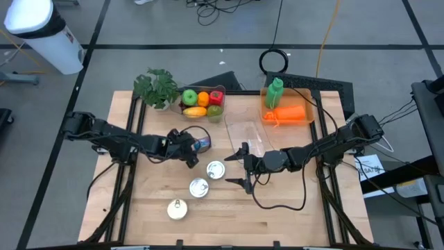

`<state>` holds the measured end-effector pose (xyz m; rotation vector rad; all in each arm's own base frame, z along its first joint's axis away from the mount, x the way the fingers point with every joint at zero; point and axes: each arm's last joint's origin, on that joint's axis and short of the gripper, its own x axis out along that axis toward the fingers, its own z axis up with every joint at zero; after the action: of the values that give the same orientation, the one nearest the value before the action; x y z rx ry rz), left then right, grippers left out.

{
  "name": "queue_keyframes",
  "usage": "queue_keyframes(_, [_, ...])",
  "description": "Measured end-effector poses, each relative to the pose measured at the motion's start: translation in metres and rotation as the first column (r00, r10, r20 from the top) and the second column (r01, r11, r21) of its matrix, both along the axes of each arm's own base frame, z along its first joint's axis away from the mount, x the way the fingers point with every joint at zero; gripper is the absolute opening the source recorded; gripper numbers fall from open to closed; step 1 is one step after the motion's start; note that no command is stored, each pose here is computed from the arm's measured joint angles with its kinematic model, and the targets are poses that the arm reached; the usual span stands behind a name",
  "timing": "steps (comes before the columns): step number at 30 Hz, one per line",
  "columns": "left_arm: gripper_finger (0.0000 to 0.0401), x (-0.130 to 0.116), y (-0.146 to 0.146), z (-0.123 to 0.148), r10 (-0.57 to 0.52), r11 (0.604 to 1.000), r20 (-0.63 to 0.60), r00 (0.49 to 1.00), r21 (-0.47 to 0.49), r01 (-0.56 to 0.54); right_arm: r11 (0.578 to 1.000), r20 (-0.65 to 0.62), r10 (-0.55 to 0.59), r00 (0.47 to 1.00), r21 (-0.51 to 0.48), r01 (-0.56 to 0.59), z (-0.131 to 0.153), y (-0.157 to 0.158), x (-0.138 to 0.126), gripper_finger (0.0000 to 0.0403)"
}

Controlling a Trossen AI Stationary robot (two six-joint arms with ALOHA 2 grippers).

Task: Pick & Place Food Item
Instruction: Put the top blue tuna can into the bottom transparent bin

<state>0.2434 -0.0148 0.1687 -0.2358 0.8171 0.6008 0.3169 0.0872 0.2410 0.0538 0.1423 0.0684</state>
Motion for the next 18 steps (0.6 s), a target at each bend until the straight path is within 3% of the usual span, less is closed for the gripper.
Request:
queue_keyframes(7, [0.0296, 0.002, 0.007, 0.001, -0.027, 0.999, -0.012, 1.000, 0.038, 0.027, 1.000, 0.000, 0.000, 1.000, -0.005, 0.000, 0.000, 0.000, 0.000, 0.0345])
queue_keyframes(12, [0.0296, 0.005, 0.011, 0.003, -0.156, 0.979, -0.061, 0.986, 0.123, 0.162, 1.000, 0.000, 0.000, 1.000, -0.005, 0.000, 0.000, 0.000, 0.000, 0.0345])
queue_keyframes(18, [0.0296, 0.008, 0.019, 0.004, -0.271, 0.949, -0.096, 0.958, 0.139, 0.283, 1.000, 0.000, 0.000, 1.000, -0.004, 0.000, 0.000, 0.000, 0.000, 0.0345])
